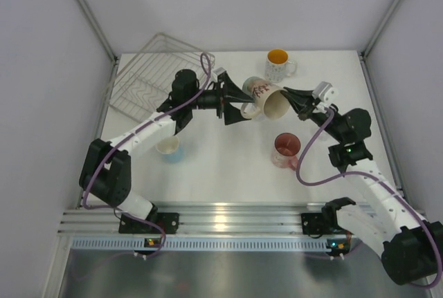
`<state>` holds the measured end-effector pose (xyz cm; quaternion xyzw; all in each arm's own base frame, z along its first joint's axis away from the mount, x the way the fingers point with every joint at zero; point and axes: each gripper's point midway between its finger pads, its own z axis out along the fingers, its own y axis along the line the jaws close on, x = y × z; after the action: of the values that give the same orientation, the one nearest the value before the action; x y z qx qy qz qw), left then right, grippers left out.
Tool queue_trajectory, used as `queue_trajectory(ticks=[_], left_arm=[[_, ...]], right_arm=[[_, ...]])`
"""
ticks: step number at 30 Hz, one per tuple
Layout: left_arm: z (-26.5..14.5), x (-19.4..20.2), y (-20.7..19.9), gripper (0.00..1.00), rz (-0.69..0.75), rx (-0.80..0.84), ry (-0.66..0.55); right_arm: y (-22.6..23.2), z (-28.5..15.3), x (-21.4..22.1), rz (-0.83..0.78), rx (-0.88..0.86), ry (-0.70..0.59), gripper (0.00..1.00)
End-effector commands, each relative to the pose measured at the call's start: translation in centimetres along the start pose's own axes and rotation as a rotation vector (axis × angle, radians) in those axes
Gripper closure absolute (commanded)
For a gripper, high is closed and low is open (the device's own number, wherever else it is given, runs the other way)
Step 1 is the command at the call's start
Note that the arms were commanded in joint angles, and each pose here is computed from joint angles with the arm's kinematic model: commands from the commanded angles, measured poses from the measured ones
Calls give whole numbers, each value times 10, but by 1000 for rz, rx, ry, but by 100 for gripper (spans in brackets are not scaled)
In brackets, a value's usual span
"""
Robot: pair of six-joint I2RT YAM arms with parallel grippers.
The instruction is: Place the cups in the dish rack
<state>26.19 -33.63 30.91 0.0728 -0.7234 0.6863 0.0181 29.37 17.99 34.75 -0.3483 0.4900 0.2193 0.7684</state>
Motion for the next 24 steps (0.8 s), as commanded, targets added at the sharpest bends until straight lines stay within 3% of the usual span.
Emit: queue_trajectory(ticks=[1,9,15,24], left_arm=[[-1,4,-19,25,29,87,22],[2,12,-14,46,-10,130,55],[-7,18,-32,61,-39,304,87],[-10,23,-39,51,-28,356,133]], right_arm=[[1,4,-66,-145,12,-221,100],[11,12,-55,-129,1,-216,100],[19,12,-44,-106,-19,-210,100],[30,10,-25,-102,-44,-172,100]])
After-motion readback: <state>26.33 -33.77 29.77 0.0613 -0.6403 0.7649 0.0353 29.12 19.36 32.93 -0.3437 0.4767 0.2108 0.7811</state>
